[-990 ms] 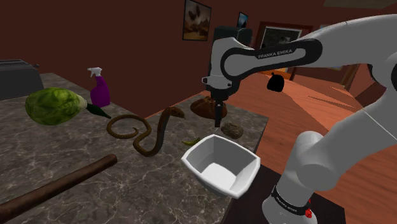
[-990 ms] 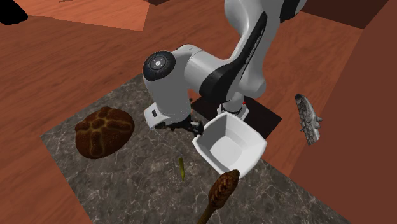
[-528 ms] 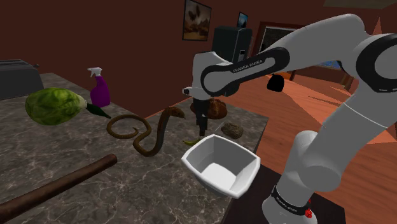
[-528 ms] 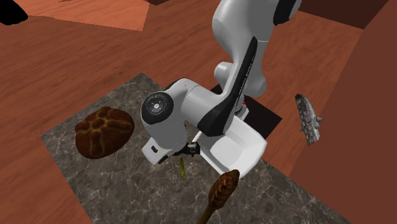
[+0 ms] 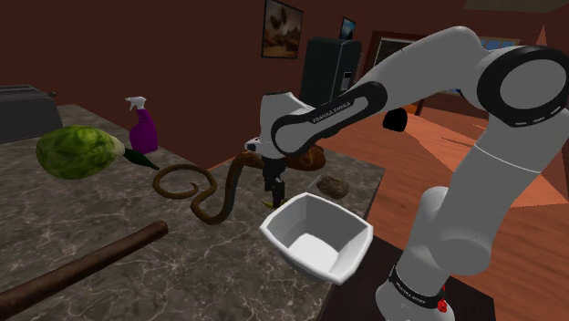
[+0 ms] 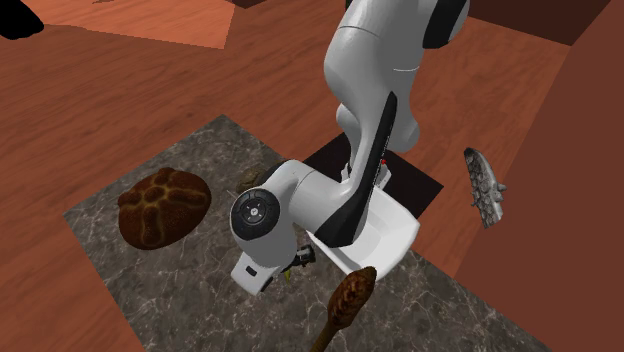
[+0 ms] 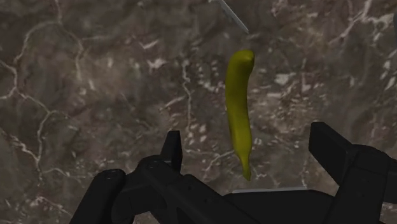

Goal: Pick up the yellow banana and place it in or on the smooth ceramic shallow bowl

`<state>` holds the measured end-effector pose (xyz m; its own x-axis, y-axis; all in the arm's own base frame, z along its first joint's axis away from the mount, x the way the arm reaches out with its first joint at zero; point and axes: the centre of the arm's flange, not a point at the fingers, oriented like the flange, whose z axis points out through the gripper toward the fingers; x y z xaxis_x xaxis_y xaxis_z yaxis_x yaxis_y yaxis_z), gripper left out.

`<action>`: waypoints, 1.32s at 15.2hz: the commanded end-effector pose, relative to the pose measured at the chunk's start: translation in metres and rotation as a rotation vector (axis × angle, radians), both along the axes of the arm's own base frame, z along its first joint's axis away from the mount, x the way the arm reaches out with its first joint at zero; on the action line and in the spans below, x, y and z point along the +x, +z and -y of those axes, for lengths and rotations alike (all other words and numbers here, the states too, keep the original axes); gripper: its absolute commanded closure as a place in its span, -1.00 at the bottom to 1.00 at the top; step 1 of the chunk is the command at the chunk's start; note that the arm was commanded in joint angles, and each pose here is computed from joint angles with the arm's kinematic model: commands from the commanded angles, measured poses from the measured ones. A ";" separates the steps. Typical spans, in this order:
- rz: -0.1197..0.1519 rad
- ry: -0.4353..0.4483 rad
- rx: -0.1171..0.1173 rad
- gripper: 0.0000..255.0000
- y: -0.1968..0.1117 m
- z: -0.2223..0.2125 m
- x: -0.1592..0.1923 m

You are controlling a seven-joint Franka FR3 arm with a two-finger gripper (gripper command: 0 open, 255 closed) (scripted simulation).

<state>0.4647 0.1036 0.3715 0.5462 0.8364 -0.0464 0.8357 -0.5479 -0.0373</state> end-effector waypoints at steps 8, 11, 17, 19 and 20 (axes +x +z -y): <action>0.001 0.002 0.000 -1.00 -0.024 0.000 0.000; 0.001 0.002 0.000 -1.00 -0.024 0.000 0.000; 0.001 0.002 0.000 1.00 -0.024 0.000 0.000; 0.001 0.002 0.000 1.00 -0.024 0.000 0.000; 0.001 0.002 0.000 1.00 -0.024 0.000 0.000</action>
<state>0.4643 0.1036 0.3471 0.5448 0.8373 -0.0458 0.8367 -0.5464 -0.0369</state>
